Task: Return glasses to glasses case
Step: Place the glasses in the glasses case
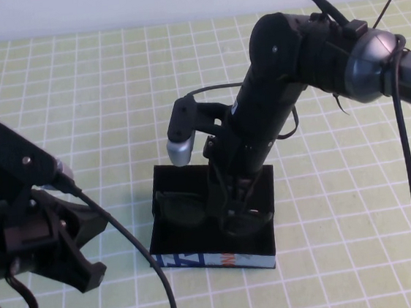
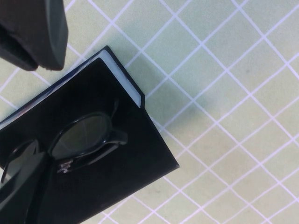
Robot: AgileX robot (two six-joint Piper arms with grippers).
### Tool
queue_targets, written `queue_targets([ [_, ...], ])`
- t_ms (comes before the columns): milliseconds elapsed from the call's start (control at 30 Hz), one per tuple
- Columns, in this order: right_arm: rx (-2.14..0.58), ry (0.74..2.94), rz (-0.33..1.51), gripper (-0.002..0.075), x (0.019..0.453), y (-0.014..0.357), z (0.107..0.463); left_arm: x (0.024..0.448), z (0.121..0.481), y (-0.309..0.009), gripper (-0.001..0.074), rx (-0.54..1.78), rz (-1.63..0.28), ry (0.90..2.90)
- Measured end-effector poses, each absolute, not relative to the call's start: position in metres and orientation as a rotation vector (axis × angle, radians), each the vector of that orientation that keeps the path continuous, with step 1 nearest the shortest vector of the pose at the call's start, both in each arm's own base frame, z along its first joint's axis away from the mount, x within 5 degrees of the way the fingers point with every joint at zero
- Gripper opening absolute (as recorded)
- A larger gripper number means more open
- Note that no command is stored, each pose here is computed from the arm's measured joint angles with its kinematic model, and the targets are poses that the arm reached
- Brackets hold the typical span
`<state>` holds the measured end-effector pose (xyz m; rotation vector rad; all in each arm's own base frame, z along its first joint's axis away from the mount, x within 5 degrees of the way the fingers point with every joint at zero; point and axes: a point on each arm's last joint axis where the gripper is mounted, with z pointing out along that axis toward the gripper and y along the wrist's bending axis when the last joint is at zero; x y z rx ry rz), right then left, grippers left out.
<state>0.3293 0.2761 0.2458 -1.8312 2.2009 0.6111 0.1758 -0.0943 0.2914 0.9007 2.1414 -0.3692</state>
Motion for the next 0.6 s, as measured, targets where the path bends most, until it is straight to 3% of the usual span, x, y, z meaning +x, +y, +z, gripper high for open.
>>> queue_targets([
  [233,-1.847,2.187,0.609,0.0009,0.3291,0.2760,0.2457,0.1760,0.2915,-0.0943,-0.0004,0.899,-0.368,2.139],
  [467,-1.849,2.188,0.608,0.0105,0.3290,0.2758,0.2457,0.1761,0.2916,-0.0943,-0.0004,0.898,-0.367,2.139],
  [600,-1.847,2.179,0.606,0.0123,0.3298,0.2764,0.2486,0.1761,0.2916,-0.0943,-0.0004,0.898,-0.367,2.139],
])
